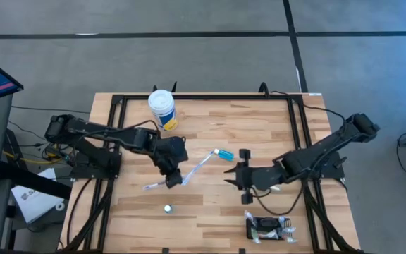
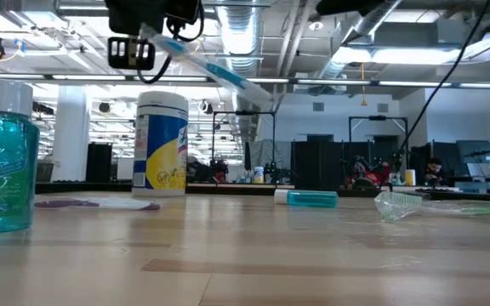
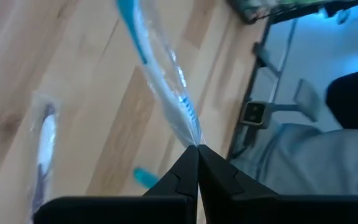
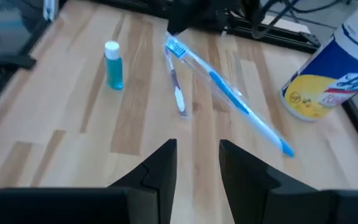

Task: Pick & Place toothbrushing station
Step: Put the blue toothbrush into the wire organizer

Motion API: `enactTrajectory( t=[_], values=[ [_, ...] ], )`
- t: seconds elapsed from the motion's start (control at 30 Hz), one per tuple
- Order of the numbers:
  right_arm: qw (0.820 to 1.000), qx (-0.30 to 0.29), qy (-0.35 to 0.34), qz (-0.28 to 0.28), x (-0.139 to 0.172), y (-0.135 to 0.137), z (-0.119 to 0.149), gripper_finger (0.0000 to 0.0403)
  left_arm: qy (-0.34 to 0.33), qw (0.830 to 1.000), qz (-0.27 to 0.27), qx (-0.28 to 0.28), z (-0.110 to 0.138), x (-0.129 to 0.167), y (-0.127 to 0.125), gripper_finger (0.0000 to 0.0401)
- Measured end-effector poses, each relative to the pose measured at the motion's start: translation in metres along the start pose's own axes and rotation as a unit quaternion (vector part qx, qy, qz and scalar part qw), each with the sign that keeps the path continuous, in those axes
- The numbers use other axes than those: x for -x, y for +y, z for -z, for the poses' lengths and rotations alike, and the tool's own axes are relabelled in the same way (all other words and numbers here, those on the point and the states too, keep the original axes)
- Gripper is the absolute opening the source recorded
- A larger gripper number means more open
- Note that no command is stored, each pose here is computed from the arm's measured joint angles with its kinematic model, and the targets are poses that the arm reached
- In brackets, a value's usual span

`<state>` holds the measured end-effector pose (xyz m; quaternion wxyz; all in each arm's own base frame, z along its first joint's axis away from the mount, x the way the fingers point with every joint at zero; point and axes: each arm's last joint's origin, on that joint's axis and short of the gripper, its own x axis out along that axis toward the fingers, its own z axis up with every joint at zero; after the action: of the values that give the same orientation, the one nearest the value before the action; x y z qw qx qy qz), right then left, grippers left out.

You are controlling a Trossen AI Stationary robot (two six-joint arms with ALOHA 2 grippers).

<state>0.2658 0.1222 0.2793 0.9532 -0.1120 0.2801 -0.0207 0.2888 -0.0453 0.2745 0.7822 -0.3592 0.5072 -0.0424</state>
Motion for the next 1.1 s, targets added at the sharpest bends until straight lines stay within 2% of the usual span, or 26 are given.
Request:
enactTrajectory(
  t=[0.17, 0.33, 0.5, 0.73, 0.9, 1.1],
  values=[
    [0.999, 0.042, 0.013, 0.013, -0.015, 0.000, -0.013, 0.0111, -0.007, 0.999, 0.033, -0.008, -0.005, 0.001, -0.003, 0.0000],
    [0.996, 0.080, 0.029, 0.035, -0.032, 0.001, -0.016, 0.0111, -0.008, 0.999, 0.035, -0.010, -0.005, 0.001, -0.003, 0.0000],
    [0.994, 0.093, 0.039, 0.040, -0.045, 0.002, -0.019, 0.0111, -0.011, 0.999, 0.038, -0.012, -0.005, 0.001, -0.004, 0.0000],
    [0.991, 0.129, 0.030, 0.035, -0.053, 0.006, -0.024, 0.0111, -0.014, 0.999, 0.040, -0.015, -0.006, 0.001, -0.004, 0.0000],
    [0.991, 0.125, 0.014, 0.036, -0.051, 0.005, -0.029, 0.0111, -0.016, 0.999, 0.042, -0.016, -0.006, 0.001, -0.005, 0.0000],
    [0.986, 0.163, 0.002, 0.031, -0.057, 0.011, -0.029, 0.0111, -0.019, 0.999, 0.043, -0.017, -0.007, 0.001, -0.005, 0.0000]
  ],
)
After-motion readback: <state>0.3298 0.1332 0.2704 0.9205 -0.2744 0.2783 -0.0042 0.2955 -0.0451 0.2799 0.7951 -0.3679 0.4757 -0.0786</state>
